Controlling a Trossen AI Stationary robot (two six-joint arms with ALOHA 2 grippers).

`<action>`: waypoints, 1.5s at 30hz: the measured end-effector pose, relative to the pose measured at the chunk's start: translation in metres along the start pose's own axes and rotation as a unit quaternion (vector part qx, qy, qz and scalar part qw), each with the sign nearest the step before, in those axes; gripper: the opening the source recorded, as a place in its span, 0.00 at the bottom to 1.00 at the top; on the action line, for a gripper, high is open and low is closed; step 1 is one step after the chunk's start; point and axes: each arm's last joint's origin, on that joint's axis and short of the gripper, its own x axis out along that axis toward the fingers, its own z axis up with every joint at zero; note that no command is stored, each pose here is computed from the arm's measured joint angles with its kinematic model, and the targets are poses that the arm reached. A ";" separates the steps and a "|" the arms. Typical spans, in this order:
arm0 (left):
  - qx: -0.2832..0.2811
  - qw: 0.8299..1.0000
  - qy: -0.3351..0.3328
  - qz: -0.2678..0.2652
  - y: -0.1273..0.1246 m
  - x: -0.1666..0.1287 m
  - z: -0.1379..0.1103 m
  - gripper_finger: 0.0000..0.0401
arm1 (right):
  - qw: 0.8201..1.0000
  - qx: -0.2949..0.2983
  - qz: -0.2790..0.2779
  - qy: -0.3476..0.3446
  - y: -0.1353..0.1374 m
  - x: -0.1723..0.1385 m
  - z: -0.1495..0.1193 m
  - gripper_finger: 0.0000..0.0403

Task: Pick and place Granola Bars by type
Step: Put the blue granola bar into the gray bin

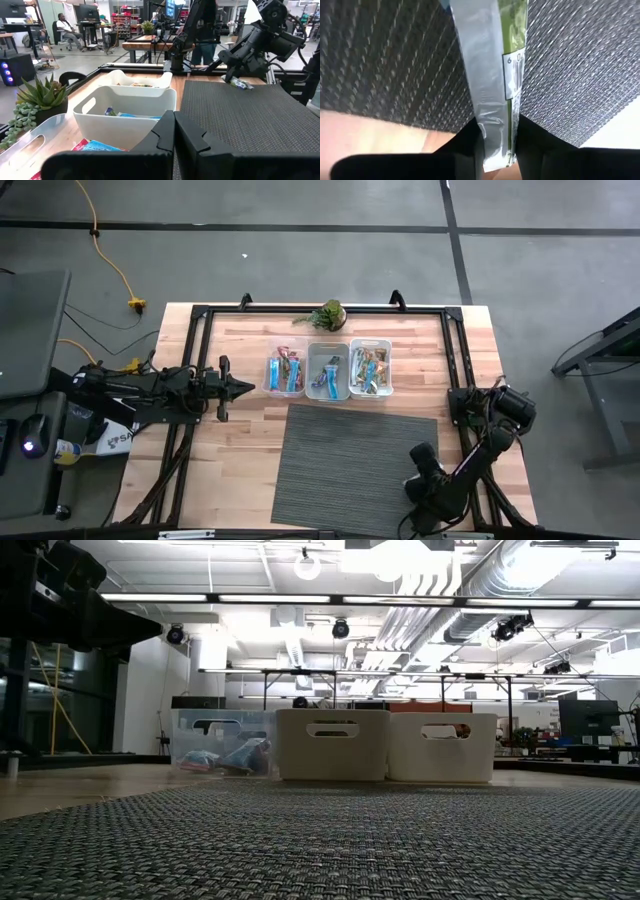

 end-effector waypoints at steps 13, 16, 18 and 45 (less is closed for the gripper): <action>0.000 1.000 0.000 0.000 0.000 0.000 0.000 0.00 | 0.982 0.143 0.030 -0.115 -0.033 -0.046 0.046 0.17; 0.000 1.000 0.000 0.000 0.000 0.000 0.000 0.00 | 0.968 0.172 0.054 -0.176 -0.042 -0.065 0.062 0.17; 0.000 1.000 0.000 0.000 0.000 0.000 0.000 0.00 | 0.953 0.193 0.070 -0.224 -0.049 -0.079 0.073 0.17; 0.000 1.000 0.000 0.000 0.000 0.000 0.000 0.00 | 0.679 0.257 0.112 -0.679 -0.145 -0.219 0.134 0.17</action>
